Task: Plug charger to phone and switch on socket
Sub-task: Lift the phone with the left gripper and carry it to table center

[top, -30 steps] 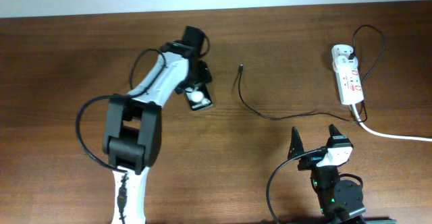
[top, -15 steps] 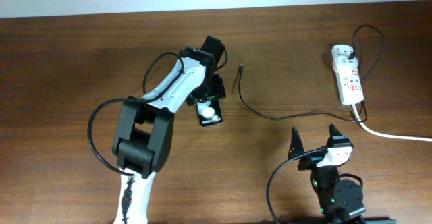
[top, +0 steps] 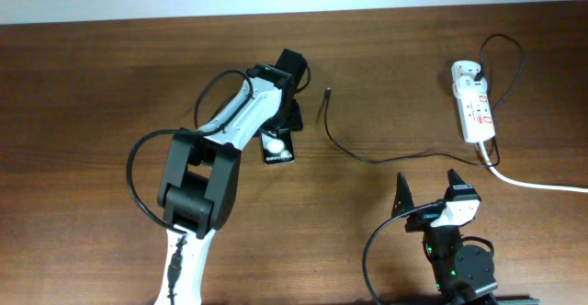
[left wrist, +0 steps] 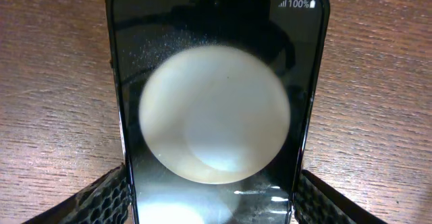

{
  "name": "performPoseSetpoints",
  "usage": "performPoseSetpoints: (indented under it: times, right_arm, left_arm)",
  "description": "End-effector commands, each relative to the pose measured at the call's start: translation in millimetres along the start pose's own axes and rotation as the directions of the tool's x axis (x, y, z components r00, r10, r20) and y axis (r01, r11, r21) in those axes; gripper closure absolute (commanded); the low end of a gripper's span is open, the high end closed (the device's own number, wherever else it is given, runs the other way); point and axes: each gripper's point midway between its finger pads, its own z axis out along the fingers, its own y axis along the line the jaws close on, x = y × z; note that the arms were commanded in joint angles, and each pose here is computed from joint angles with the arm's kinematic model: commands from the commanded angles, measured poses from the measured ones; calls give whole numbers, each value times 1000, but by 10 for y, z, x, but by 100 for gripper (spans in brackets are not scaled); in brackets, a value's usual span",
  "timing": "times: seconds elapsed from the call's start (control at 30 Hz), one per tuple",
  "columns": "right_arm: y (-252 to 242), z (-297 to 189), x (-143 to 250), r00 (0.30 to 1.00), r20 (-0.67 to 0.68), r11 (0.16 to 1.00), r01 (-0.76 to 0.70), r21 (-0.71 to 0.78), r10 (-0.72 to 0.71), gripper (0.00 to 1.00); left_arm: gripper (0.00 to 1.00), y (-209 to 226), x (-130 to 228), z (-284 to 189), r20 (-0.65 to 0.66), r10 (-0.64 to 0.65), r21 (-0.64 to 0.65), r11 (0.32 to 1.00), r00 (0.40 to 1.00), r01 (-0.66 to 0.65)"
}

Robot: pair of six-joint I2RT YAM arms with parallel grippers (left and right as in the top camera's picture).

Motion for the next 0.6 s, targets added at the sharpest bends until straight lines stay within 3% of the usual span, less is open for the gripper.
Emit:
performPoseSetpoints:
  times: [0.0, 0.07, 0.13, 0.57]
  right_arm:
    - [-28, -1, 20, 1000, -2, 1000, 2, 16, -2, 1]
    - [-28, -1, 19, 1000, -1, 1000, 2, 16, -2, 1]
    - [-28, -1, 20, 1000, -2, 1000, 2, 16, -2, 1]
    - [-28, -1, 20, 1000, -2, 1000, 2, 16, -2, 1]
  left_arm:
    - [30, 74, 112, 274, -48, 33, -58, 998, 998, -35]
    - [10, 94, 144, 271, -62, 33, -66, 997, 998, -37]
    - [0, 93, 187, 268, -82, 34, -60, 997, 996, -39]
    - [1, 211, 378, 420, -161, 7, -122, 992, 987, -27]
